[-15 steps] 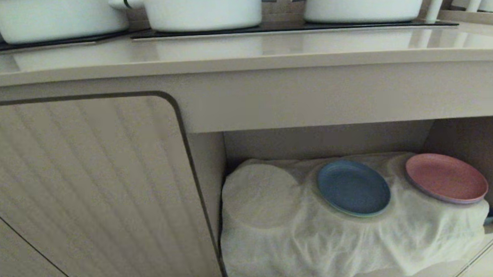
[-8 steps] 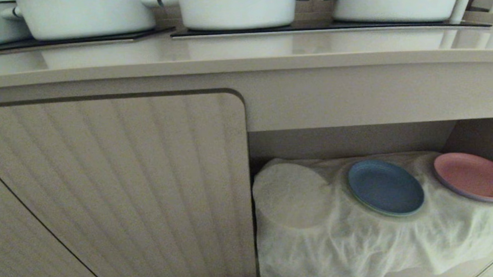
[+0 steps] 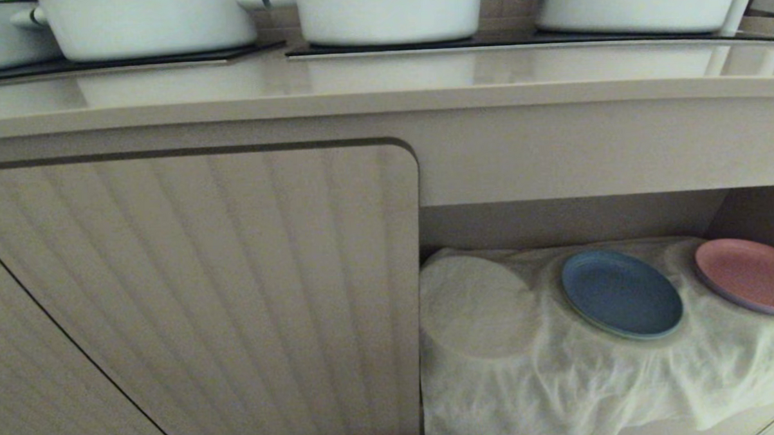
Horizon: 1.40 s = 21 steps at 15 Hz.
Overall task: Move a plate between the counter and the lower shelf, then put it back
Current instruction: Put the plate in the cupboard
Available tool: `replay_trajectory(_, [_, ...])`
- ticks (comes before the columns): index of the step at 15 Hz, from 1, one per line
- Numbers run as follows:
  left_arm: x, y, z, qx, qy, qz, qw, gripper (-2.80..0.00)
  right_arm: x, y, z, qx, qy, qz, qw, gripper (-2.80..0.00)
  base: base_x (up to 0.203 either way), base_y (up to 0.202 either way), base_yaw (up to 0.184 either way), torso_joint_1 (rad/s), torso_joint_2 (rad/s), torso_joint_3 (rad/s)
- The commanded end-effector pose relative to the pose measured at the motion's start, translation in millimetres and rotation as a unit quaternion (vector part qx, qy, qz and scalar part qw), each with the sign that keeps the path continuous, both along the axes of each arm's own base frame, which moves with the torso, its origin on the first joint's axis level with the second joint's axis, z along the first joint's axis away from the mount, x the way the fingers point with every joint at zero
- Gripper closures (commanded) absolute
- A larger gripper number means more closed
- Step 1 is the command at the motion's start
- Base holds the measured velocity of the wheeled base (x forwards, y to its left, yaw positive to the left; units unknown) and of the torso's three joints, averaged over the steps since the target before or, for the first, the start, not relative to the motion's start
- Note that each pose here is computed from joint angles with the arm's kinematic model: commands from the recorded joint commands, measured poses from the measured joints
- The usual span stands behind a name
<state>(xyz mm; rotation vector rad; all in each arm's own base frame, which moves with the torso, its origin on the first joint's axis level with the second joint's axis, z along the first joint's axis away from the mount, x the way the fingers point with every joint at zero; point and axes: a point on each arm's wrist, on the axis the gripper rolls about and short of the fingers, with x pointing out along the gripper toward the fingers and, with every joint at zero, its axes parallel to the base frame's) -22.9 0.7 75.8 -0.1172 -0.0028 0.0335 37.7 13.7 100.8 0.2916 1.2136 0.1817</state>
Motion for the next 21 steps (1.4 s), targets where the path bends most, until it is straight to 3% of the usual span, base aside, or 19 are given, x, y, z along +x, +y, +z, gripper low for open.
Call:
replay_trajectory(1, [0.1,0.0,-0.4,0.000,0.000,0.000,1.0000,0.00,-0.2,0.0,-0.1,0.000,0.002,0.000,1.000,0.00,0.000,0.000,0.000,0.000,0.00,0.000])
replay_trajectory(5, [0.1,0.0,-0.4,0.000,0.000,0.000,1.0000,0.00,0.0,0.1,-1.2,0.002,-0.002,-0.001,1.000,0.00,0.000,0.000,0.000,0.000,0.00,0.000])
replay_trajectory(7, [-0.1,0.0,0.1,0.000,0.000,0.000,1.0000,0.00,4.3,1.1,-4.0,0.009,-0.029,-0.002,1.000,0.00,0.000,0.000,0.000,0.000,0.00,0.000])
replay_trajectory(12, [0.0,0.0,0.0,0.000,0.000,0.000,1.0000,0.00,16.4,4.0,-8.4,0.002,0.002,-0.001,1.000,0.00,0.000,0.000,0.000,0.000,0.00,0.000])
replay_trajectory(21, [0.1,0.0,-0.4,0.000,0.000,0.000,1.0000,0.00,66.9,15.8,-16.5,0.018,-0.007,-0.017,1.000,0.00,0.000,0.000,0.000,0.000,0.00,0.000])
